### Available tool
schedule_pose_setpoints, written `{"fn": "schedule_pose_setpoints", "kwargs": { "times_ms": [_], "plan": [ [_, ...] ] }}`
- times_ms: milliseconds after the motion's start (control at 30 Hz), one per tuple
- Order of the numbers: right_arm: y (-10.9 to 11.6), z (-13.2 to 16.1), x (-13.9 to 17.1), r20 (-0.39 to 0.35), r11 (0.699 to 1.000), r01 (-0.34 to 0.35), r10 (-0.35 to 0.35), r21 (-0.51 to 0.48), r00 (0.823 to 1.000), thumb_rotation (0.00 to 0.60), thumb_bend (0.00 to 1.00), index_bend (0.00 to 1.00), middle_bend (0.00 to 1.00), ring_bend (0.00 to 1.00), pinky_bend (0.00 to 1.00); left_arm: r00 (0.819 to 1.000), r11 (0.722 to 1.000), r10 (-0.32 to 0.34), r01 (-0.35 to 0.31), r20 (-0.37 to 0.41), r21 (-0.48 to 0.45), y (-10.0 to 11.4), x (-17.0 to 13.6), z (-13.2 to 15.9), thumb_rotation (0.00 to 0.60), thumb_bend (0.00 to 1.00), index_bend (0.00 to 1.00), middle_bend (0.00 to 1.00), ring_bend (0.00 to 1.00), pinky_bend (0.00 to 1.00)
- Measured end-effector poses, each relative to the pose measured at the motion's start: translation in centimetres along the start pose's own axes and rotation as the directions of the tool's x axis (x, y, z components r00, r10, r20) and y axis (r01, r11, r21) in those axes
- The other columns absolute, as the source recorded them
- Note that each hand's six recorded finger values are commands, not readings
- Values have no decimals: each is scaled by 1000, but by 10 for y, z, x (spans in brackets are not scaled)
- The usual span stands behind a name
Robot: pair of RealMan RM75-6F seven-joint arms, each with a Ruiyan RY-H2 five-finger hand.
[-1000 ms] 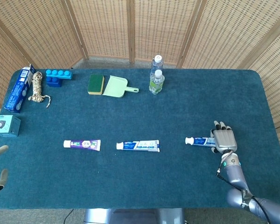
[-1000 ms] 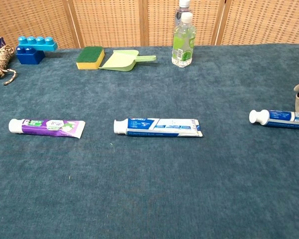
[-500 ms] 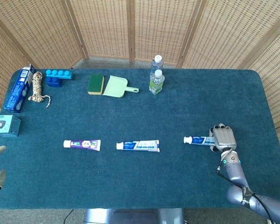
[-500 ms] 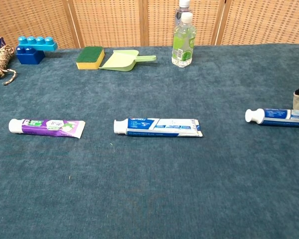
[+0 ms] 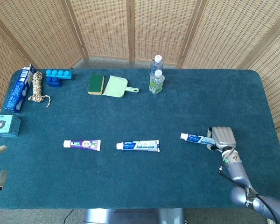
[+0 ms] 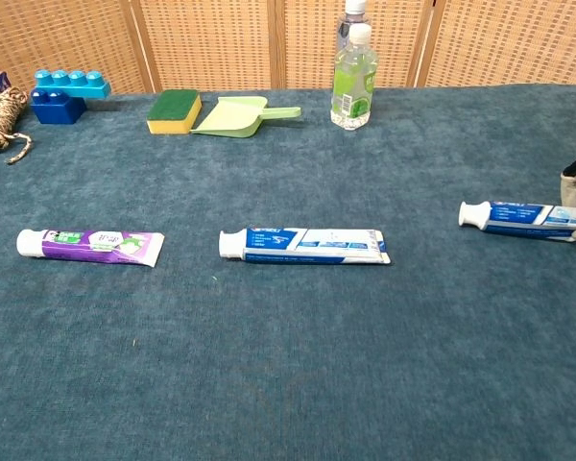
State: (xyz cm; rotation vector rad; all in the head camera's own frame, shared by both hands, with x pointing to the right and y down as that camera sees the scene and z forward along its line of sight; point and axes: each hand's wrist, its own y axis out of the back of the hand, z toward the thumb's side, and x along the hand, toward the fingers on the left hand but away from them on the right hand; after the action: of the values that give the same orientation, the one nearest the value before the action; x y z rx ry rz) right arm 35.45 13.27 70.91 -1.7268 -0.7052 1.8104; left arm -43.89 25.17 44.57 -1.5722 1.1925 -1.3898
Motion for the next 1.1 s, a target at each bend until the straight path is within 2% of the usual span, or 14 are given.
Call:
{"fn": "schedule_pose_setpoints", "kwargs": {
  "times_ms": [333,533,633,867,1100],
  "plan": [
    [0,1,1,-36,997,-8,6,-75,999,600,447,926,656,609,687,1000,1000,-4,4,-2,2,-1,1,1,600,438,186,80,38,110],
    [4,1,5,-59,983,-19,9,-184,998,600,447,932,676,632,704,1000,1000,-6,6,0,5,-1,1,2,600,438,186,80,38,110],
    [8,1,9,-78,966,-36,16,-257,997,600,448,935,685,639,707,1000,1000,-9,9,3,6,-2,2,3,600,438,187,84,38,110],
    [12,2,21,-140,903,-99,43,-419,989,600,450,938,694,647,711,999,1000,-25,25,25,14,-4,8,10,600,438,189,101,54,117],
    [21,7,39,-228,860,-158,50,-485,972,600,450,937,704,659,713,996,998,-54,52,74,31,-7,20,23,600,441,199,121,86,145]
  ]
}}
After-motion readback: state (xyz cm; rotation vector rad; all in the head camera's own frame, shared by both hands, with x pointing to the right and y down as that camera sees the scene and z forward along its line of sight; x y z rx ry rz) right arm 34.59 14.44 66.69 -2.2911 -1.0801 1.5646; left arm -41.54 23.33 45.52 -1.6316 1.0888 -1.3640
